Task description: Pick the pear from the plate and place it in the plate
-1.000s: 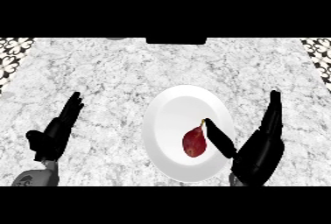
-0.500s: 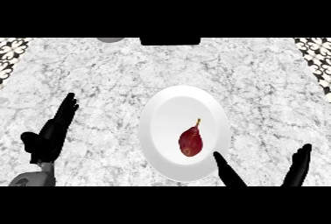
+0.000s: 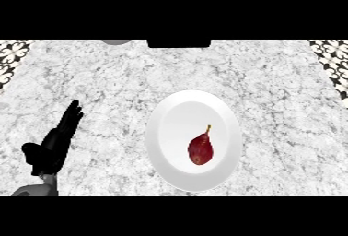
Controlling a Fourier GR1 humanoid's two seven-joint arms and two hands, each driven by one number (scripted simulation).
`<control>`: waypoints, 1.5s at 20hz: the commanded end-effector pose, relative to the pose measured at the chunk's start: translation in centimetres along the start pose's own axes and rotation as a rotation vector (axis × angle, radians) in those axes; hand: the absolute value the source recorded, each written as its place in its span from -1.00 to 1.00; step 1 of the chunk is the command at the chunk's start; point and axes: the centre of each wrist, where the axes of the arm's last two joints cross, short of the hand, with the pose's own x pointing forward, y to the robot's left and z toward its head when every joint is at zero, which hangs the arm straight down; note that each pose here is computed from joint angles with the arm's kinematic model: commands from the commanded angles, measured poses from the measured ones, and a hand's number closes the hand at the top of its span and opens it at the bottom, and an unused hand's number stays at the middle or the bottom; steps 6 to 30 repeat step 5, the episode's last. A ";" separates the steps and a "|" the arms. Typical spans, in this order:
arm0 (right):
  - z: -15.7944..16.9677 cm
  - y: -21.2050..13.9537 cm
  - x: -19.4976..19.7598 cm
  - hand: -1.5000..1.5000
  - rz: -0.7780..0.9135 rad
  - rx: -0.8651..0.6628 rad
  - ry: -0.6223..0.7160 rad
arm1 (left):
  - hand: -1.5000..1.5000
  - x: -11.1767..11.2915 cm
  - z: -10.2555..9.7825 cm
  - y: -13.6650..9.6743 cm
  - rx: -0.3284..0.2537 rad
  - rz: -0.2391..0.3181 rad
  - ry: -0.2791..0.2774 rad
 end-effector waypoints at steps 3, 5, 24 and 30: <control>0.2 -0.2 -1.7 -1.00 -0.038 -0.031 0.011 | 0.00 -0.8 -1.1 0.5 0.009 0.012 -0.001; 1.5 -0.6 -1.7 -1.00 -0.016 -0.052 0.002 | 0.00 -0.8 0.0 0.6 0.029 -0.010 0.026; 1.5 -0.6 -1.7 -1.00 -0.016 -0.052 0.002 | 0.00 -0.8 0.0 0.6 0.029 -0.010 0.026; 1.5 -0.6 -1.7 -1.00 -0.016 -0.052 0.002 | 0.00 -0.8 0.0 0.6 0.029 -0.010 0.026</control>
